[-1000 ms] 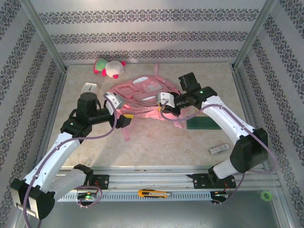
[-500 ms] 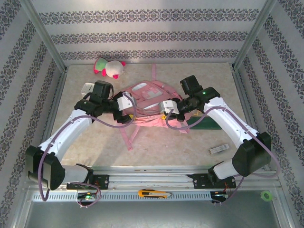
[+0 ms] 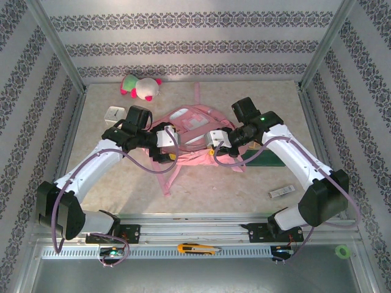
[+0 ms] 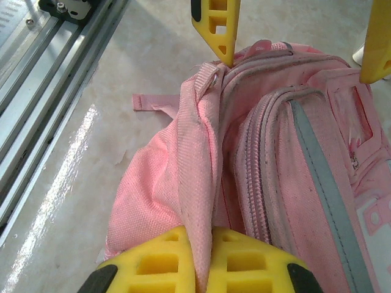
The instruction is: Pack books, pencil case, and school supplies into a backpack
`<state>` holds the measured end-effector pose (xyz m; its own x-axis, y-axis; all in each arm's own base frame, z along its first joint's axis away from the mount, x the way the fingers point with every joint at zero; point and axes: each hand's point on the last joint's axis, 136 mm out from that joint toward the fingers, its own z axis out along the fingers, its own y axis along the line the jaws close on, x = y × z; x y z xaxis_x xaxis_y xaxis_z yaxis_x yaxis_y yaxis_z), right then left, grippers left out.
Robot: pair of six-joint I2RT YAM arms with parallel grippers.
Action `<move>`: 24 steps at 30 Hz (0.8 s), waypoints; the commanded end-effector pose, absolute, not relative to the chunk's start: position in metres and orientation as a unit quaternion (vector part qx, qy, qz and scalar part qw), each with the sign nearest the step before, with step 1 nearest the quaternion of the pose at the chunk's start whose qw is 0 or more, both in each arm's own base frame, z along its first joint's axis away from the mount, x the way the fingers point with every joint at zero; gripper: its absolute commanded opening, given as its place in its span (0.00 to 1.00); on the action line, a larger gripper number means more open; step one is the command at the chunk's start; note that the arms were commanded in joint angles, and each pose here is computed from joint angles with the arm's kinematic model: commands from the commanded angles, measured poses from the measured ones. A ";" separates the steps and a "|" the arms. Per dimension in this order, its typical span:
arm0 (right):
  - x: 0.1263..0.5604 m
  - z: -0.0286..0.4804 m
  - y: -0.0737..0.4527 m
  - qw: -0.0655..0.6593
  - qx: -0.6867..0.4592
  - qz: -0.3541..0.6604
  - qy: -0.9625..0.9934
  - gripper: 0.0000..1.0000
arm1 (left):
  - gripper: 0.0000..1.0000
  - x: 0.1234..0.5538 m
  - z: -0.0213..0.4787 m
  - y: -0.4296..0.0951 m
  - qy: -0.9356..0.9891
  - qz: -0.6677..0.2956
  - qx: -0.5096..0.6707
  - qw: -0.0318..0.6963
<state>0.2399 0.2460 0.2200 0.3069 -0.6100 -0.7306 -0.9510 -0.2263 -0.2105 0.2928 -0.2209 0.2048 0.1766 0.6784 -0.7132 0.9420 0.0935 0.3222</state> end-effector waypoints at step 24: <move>0.234 0.255 0.263 0.375 -0.737 0.299 0.477 0.00 | 0.67 0.293 0.207 -0.237 0.606 -0.191 0.650 0.417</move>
<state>0.2415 0.2490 0.2211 0.2998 -0.6021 -0.7400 -0.9526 -0.2309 -0.1981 0.2835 -0.2226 0.1891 0.1342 0.6789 -0.7219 0.9577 0.0982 0.2704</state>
